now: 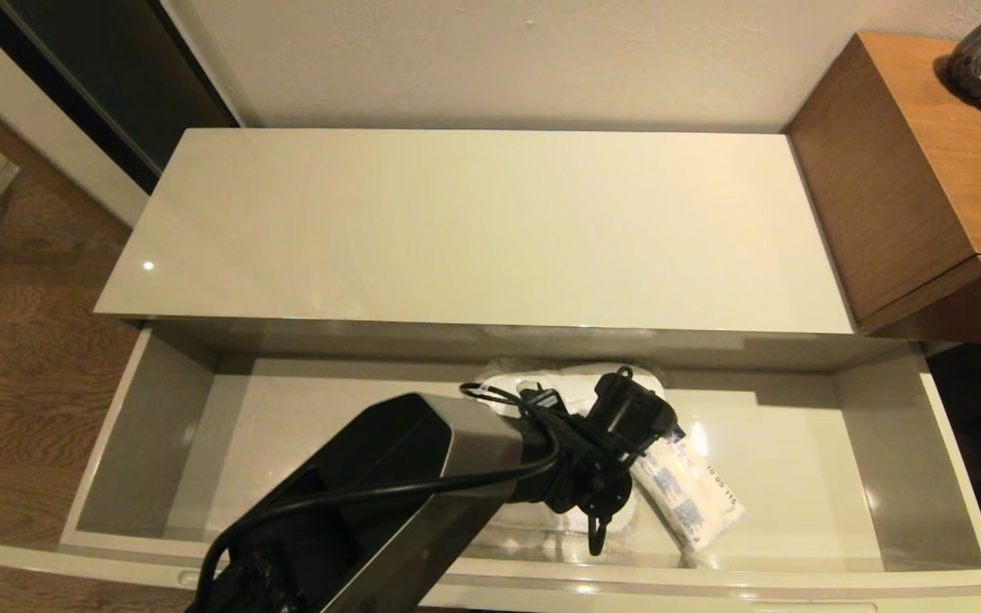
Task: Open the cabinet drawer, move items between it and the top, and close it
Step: Take out the disposable slippers from the drawer
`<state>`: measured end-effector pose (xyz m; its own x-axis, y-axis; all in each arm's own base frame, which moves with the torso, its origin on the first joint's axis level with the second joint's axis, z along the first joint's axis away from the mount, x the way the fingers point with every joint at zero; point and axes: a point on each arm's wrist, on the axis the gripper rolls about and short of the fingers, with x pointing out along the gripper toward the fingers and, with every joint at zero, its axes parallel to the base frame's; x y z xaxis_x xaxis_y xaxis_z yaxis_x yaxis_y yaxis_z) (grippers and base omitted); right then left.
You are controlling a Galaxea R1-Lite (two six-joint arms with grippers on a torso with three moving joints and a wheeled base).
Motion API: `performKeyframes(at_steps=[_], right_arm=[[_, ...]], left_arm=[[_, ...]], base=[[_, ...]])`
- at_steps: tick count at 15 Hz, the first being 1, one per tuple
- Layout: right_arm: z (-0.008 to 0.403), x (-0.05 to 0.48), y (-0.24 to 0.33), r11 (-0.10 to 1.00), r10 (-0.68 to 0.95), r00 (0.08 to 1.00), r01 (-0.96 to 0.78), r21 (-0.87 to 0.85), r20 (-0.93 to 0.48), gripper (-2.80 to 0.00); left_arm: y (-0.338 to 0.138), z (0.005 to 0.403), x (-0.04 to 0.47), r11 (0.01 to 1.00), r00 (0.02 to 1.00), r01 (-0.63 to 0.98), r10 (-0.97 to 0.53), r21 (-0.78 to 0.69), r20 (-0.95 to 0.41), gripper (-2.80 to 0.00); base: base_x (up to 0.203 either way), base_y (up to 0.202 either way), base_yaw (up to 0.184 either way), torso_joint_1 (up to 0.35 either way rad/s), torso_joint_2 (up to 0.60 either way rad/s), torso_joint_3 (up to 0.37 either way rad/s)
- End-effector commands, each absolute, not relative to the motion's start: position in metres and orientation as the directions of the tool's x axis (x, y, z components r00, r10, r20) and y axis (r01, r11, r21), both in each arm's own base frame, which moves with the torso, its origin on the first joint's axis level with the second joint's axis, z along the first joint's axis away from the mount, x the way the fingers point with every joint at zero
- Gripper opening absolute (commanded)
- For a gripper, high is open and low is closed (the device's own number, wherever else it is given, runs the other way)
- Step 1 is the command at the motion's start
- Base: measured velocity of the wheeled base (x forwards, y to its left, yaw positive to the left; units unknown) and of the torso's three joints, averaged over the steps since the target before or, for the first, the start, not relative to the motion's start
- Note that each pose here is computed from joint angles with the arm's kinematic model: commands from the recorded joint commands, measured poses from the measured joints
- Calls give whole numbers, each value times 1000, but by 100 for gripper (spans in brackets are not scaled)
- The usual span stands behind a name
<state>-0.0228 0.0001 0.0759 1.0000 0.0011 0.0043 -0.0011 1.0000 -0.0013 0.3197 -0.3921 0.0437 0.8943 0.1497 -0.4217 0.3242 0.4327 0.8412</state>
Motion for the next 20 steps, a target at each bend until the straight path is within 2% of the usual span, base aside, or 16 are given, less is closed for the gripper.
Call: performKeyframes(at_steps=[1,6,8,11,17,19,20], right_arm=[[76,-23,0,1000,2,1000,-2,-2,2,-280],[76,-23,0,1000,2,1000,-2,-2,4,-280],[76,-23,0,1000,2,1000,-2,-2,4,-280],[76,-23,0,1000,2,1000,-2,-2,5,-280],[76,-23,0,1000,2,1000,-2,-2,5,-280],[76,-23,0,1000,2,1000,-2,-2,4,-280],[76,-23,0,1000,2,1000,-2,-2,5,-280]], left_arm=[[-392,42,319,426,894,324,153,844,-421,0],[-399,49,320,479,913,303,103,824,-396,0],[-411,53,304,463,915,333,53,821,-400,0],[-418,51,296,381,909,385,-1,840,-416,0],[-419,54,298,393,924,344,22,853,-382,0],[-417,53,301,410,940,258,104,875,-326,0],[-415,52,305,411,935,281,88,867,-345,0]], base=[[0,0,0,0,0,0],[0,0,0,0,0,0],[0,0,0,0,0,0],[0,0,0,0,0,0],[0,0,0,0,0,0],[0,0,0,0,0,0],[0,0,0,0,0,0]])
